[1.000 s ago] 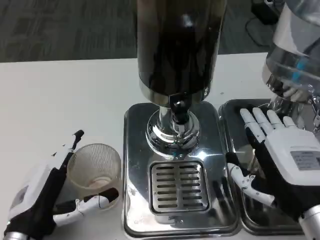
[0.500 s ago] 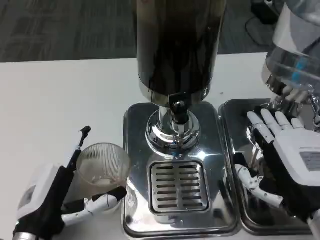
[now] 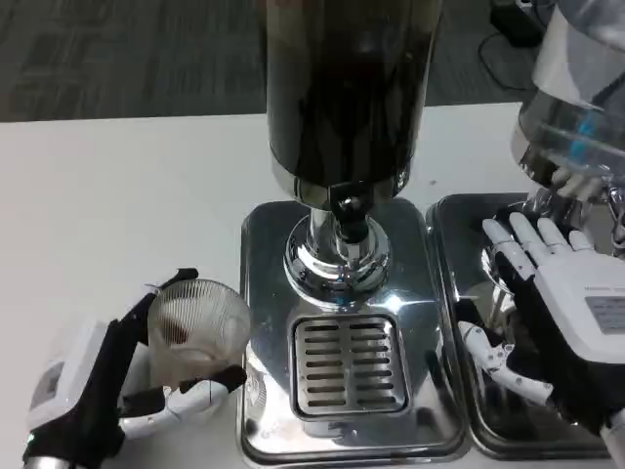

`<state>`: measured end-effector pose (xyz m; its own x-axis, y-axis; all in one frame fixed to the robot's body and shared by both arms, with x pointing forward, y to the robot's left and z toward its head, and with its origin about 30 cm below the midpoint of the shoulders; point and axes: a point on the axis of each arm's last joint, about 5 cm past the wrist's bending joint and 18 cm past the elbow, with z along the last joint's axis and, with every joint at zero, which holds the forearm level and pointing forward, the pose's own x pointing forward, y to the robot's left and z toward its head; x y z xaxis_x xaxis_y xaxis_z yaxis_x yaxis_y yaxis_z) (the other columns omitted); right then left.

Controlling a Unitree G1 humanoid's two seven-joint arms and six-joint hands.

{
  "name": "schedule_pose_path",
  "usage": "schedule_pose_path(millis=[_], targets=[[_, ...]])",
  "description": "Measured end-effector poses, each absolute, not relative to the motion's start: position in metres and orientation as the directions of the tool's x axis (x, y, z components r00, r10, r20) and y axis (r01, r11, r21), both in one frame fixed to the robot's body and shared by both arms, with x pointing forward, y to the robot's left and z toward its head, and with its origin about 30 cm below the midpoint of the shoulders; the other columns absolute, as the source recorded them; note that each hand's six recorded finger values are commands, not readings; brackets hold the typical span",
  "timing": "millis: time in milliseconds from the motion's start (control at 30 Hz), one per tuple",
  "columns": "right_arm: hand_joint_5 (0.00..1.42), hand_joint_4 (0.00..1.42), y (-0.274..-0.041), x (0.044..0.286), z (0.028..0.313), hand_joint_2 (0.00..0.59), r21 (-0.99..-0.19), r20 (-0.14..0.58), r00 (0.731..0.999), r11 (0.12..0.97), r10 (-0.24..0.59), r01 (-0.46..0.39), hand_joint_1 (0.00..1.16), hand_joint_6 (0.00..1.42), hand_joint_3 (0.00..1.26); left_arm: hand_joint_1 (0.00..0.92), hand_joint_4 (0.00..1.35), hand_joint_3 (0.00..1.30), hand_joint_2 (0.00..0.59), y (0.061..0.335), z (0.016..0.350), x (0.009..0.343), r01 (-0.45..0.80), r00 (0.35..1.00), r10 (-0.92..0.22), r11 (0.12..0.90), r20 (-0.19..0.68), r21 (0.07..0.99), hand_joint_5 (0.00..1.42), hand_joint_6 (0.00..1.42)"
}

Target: Grasp the cup under the faucet to collect the drink, then remove the cup.

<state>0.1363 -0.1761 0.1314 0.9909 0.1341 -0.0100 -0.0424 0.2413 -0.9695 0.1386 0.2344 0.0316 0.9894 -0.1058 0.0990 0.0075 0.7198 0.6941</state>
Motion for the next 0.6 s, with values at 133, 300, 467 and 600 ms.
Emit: schedule_pose_path(millis=[133, 300, 467, 600], targets=[[0.00, 0.00, -0.1760, 0.1369, 0.1318, 0.430, -0.969, -0.007, 0.991, 0.243, 0.135, -0.040, 0.25, 0.00, 0.07, 0.561, 0.41, 0.36, 0.125, 0.2339, 0.0312, 0.1381, -0.020, 0.989, -0.088, 0.721, 0.119, 0.693, 0.69, 0.75], [0.00, 0.00, -0.1761, 0.1374, 0.1322, 0.430, -0.970, -0.005, 0.991, 0.242, 0.136, -0.038, 0.25, 0.00, 0.07, 0.571, 0.44, 0.39, 0.131, 0.2331, 0.0303, 0.1374, -0.040, 0.987, -0.080, 0.710, 0.137, 0.703, 0.73, 0.79], [0.00, 0.00, -0.1764, 0.1374, 0.1323, 0.432, -0.970, -0.004, 0.991, 0.242, 0.135, -0.037, 0.26, 0.00, 0.07, 0.591, 0.50, 0.45, 0.144, 0.2328, 0.0293, 0.1357, -0.058, 0.987, -0.066, 0.708, 0.148, 0.703, 0.76, 0.85], [0.00, 0.00, -0.1765, 0.1374, 0.1323, 0.436, -0.969, -0.005, 0.991, 0.243, 0.135, -0.037, 0.26, 0.00, 0.07, 0.591, 0.52, 0.46, 0.145, 0.2327, 0.0287, 0.1348, -0.071, 0.986, -0.059, 0.703, 0.158, 0.708, 0.78, 0.86]])
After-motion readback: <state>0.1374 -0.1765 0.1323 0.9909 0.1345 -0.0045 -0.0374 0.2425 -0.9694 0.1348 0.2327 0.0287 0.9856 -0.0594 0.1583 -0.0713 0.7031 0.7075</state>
